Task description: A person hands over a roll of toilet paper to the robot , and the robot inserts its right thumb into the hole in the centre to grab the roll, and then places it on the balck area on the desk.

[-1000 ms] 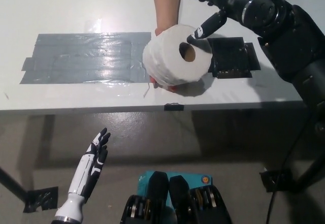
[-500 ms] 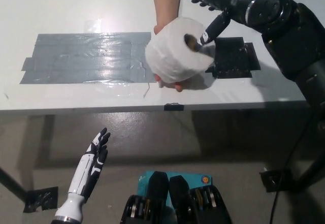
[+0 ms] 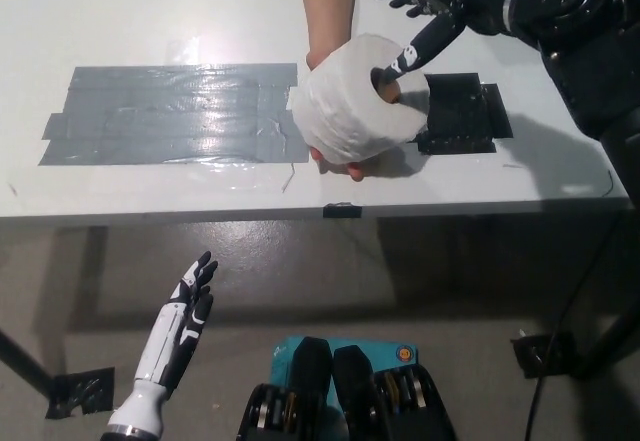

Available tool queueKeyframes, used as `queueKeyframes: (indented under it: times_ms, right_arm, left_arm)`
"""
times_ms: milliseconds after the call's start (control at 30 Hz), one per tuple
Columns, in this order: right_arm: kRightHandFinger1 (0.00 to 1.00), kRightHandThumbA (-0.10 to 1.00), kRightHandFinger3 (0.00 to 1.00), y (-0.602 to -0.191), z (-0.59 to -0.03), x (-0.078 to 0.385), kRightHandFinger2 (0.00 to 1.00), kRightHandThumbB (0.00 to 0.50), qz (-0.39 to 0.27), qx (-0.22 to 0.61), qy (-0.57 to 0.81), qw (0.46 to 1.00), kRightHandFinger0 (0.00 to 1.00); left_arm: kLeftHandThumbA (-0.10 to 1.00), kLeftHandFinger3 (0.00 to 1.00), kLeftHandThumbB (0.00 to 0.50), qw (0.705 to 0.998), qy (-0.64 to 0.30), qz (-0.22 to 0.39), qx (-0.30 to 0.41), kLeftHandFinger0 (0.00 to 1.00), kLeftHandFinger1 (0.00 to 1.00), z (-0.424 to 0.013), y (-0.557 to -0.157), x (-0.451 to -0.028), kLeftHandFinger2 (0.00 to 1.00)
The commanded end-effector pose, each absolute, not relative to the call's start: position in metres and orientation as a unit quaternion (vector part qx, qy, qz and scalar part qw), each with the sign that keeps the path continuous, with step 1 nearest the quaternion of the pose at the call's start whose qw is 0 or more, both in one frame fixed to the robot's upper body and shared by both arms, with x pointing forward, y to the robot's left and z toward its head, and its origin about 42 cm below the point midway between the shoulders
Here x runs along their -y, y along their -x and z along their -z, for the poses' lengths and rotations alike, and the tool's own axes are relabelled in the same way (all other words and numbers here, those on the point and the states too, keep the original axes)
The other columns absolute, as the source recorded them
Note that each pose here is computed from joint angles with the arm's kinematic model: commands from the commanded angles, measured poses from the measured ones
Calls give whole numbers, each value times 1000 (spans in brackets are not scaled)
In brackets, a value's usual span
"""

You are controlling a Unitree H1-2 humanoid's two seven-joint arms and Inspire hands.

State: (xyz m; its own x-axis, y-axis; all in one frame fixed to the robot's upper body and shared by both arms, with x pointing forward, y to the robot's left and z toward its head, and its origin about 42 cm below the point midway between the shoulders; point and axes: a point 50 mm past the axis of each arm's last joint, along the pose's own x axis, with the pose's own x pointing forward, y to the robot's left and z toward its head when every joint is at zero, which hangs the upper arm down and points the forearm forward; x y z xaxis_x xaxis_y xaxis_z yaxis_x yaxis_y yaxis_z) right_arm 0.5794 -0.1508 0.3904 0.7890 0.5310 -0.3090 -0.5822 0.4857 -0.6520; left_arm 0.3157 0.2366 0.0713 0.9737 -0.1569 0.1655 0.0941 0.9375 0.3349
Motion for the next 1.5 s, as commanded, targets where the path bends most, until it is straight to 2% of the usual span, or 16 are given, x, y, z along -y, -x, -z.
queueKeyframes:
  times_ms: [0,33,133,300,333,400,500,633,767,800,900,1000,1167,1367,1400,1467]
  right_arm:
    - [1000,1000,1000,-579,-435,149,1000,419,-318,17,394,862,1000]
    - [1000,1000,1000,-580,-430,149,1000,464,-319,12,393,862,1000]
    - [1000,1000,1000,-582,-422,147,1000,499,-313,-3,394,864,1000]
    - [1000,949,1000,-585,-411,146,1000,500,-262,-5,382,886,1000]
    - [1000,997,1000,-585,-409,146,1000,500,-255,2,400,880,1000]
    - [1000,1000,1000,-585,-407,146,1000,500,-244,13,425,871,1000]
    - [1000,1000,1000,-584,-402,141,1000,467,-240,18,449,861,1000]
    - [1000,1000,1000,-586,-397,136,1000,466,-227,41,473,851,1000]
    - [1000,1000,1000,-586,-397,132,1000,471,-225,50,467,854,1000]
    - [1000,1000,1000,-586,-395,131,1000,497,-227,50,463,855,1000]
    - [1000,1000,1000,-586,-392,128,1000,500,-227,51,462,856,1000]
    - [1000,1000,1000,-587,-388,125,1000,500,-227,51,461,857,1000]
    - [1000,1000,1000,-586,-387,122,1000,471,-223,57,452,862,1000]
    - [1000,1000,1000,-585,-380,117,1000,474,-221,52,440,869,1000]
    - [1000,1000,1000,-584,-377,116,1000,484,-222,51,447,865,1000]
    - [1000,1000,1000,-585,-373,115,1000,495,-223,51,450,863,1000]
  left_arm:
    - [1000,1000,186,975,-174,64,126,1000,1000,-84,-321,-240,1000]
    - [1000,1000,185,976,-167,64,126,1000,1000,-84,-321,-240,1000]
    - [1000,1000,191,975,-168,65,126,1000,1000,-84,-321,-240,1000]
    - [1000,1000,181,976,-161,64,131,1000,1000,-85,-323,-239,1000]
    - [1000,1000,179,976,-163,65,132,1000,1000,-85,-323,-238,1000]
    - [1000,1000,176,976,-162,65,134,1000,1000,-85,-325,-238,1000]
    - [1000,1000,169,976,-159,64,133,1000,1000,-85,-324,-239,1000]
    - [1000,1000,168,975,-163,63,134,1000,1000,-87,-324,-239,1000]
    - [1000,1000,163,976,-162,63,134,1000,1000,-87,-325,-238,1000]
    - [1000,1000,158,975,-163,63,136,1000,1000,-87,-325,-238,1000]
    - [1000,1000,158,976,-162,63,134,1000,1000,-87,-325,-238,1000]
    - [1000,1000,137,975,-162,65,138,1000,1000,-89,-325,-239,1000]
    - [1000,1000,143,976,-159,65,137,1000,1000,-89,-325,-239,1000]
    - [1000,1000,145,976,-158,62,136,1000,1000,-88,-325,-239,1000]
    - [1000,1000,129,976,-157,62,136,1000,1000,-88,-325,-239,1000]
    - [1000,1000,133,976,-156,61,136,1000,1000,-88,-325,-239,1000]
